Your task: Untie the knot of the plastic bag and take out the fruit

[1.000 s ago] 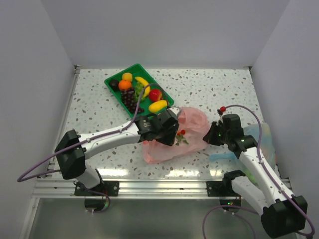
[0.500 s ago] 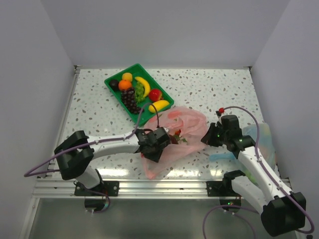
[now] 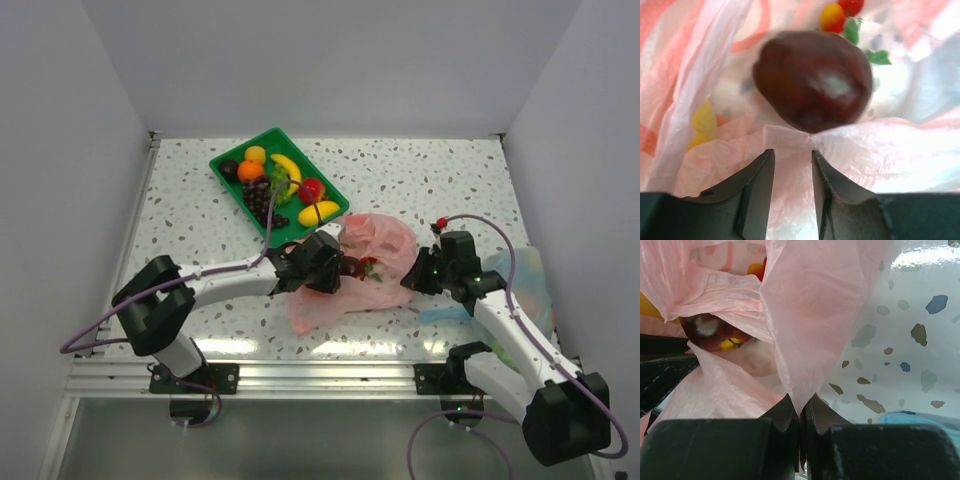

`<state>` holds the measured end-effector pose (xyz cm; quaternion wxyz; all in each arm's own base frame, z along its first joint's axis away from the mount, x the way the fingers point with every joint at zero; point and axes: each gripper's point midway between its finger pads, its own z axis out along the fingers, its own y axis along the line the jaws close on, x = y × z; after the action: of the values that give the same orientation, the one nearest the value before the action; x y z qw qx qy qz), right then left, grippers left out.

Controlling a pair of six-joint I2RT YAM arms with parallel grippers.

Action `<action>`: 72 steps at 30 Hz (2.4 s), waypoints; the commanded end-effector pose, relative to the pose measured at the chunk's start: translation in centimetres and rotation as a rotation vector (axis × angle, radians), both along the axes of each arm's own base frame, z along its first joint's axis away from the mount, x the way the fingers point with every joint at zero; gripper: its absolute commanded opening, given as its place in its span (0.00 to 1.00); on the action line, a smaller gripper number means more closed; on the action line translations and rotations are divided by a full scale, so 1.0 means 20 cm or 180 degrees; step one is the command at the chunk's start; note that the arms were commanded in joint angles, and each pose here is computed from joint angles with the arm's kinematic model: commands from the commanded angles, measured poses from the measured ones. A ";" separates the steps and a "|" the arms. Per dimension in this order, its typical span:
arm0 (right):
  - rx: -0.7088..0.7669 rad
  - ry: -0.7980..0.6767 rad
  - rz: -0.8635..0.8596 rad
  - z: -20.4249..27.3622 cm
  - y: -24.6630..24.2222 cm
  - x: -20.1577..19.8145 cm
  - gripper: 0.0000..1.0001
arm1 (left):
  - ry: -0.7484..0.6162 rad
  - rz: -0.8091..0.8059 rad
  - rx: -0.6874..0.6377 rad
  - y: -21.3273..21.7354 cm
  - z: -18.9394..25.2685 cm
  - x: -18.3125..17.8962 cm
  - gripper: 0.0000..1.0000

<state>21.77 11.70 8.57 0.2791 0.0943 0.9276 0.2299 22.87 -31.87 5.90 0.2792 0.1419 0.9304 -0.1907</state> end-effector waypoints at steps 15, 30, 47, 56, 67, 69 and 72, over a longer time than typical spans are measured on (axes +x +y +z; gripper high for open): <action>0.0018 0.0060 0.0069 -0.05 0.02 0.00 0.07 | -0.0322 0.0039 -0.0680 -0.15 0.53 -0.01 0.86; 0.0041 0.0063 0.0102 -0.06 0.03 -0.01 0.07 | -0.0271 0.0373 0.0156 -0.24 0.12 0.22 1.00; 0.0043 0.0108 0.0118 -0.07 0.03 0.00 0.07 | -0.0378 0.0248 0.0024 -0.20 0.24 0.17 0.47; 0.0021 0.0121 0.0109 -0.08 0.03 0.00 0.07 | -0.0724 0.0212 -0.0519 -0.13 0.86 0.19 0.42; -0.0014 0.0107 0.0113 -0.06 0.02 0.00 0.07 | -0.0739 0.0899 -0.0279 0.33 0.81 0.80 0.53; -0.0014 0.0092 0.0105 -0.06 0.02 0.00 0.07 | -0.0617 0.1021 -0.0121 0.40 0.68 0.90 0.59; -0.0027 0.0075 0.0110 -0.05 0.01 0.00 0.07 | -0.0487 0.1194 0.0043 0.49 0.54 0.99 0.76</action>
<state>21.32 11.97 6.79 0.2475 0.0904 0.9371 0.2291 41.37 -23.04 18.72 0.3983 -0.0254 0.9066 -0.1371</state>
